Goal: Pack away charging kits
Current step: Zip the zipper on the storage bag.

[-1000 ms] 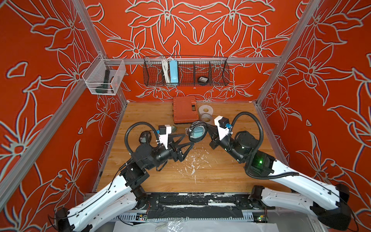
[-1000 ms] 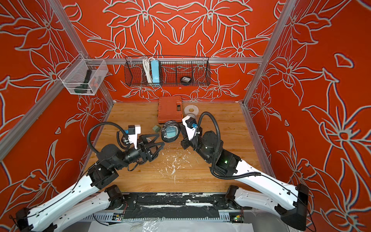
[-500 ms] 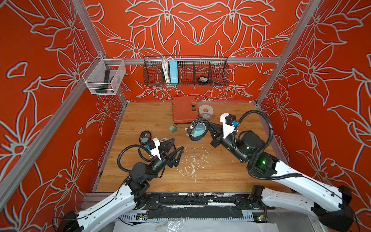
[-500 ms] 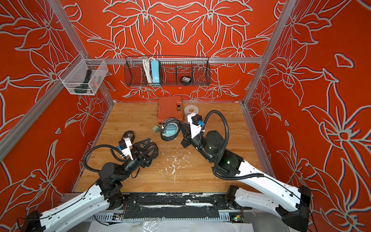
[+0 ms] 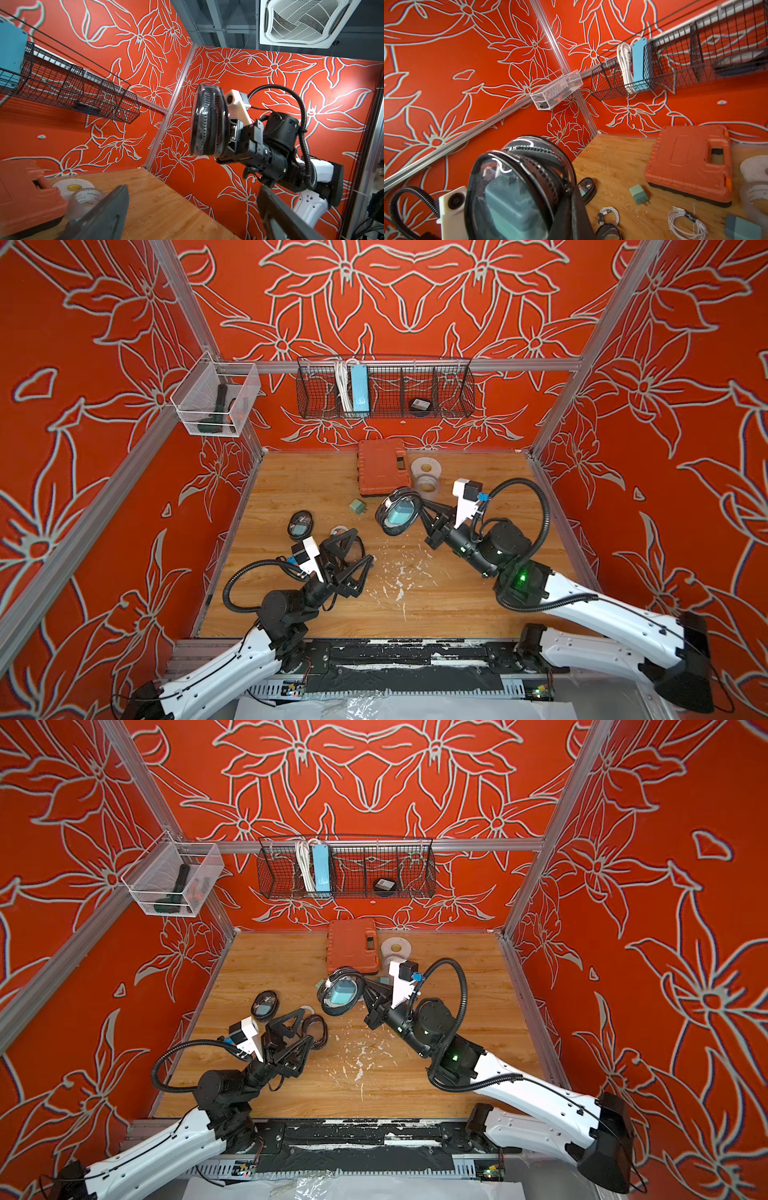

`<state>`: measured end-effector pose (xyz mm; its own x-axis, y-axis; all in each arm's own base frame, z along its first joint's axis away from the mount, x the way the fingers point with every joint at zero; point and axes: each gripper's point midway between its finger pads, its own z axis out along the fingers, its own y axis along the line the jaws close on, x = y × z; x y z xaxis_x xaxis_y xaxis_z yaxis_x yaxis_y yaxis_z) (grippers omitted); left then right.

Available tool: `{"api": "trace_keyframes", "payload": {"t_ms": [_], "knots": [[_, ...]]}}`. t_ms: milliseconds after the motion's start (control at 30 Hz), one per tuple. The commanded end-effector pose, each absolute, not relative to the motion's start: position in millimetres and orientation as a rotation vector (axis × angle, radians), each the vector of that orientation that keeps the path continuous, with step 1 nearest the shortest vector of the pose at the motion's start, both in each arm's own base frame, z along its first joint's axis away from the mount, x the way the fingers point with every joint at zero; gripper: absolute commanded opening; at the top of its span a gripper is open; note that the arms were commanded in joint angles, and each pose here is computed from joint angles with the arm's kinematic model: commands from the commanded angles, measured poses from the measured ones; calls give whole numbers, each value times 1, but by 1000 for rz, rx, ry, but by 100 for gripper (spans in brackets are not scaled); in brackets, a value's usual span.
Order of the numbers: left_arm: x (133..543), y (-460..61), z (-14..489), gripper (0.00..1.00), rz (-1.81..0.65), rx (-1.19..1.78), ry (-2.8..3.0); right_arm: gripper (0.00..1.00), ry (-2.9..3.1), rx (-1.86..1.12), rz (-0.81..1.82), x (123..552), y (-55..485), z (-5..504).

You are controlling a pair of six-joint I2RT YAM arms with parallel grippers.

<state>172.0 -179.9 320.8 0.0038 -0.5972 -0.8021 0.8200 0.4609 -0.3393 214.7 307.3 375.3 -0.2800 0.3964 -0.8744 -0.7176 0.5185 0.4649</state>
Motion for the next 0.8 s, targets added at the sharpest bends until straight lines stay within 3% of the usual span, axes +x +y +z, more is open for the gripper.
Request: {"api": "trace_keyframes", "payload": {"t_ms": [0, 533, 767], "knots": [[165, -176, 333, 92, -1123, 271, 1018, 0, 1408, -222, 1273, 198, 313, 404], [152, -191, 339, 92, -1207, 368, 985, 0, 1486, -224, 1276, 189, 357, 373], [161, -178, 337, 91, -1175, 271, 1000, 0, 1492, -210, 1287, 182, 364, 361]]}}
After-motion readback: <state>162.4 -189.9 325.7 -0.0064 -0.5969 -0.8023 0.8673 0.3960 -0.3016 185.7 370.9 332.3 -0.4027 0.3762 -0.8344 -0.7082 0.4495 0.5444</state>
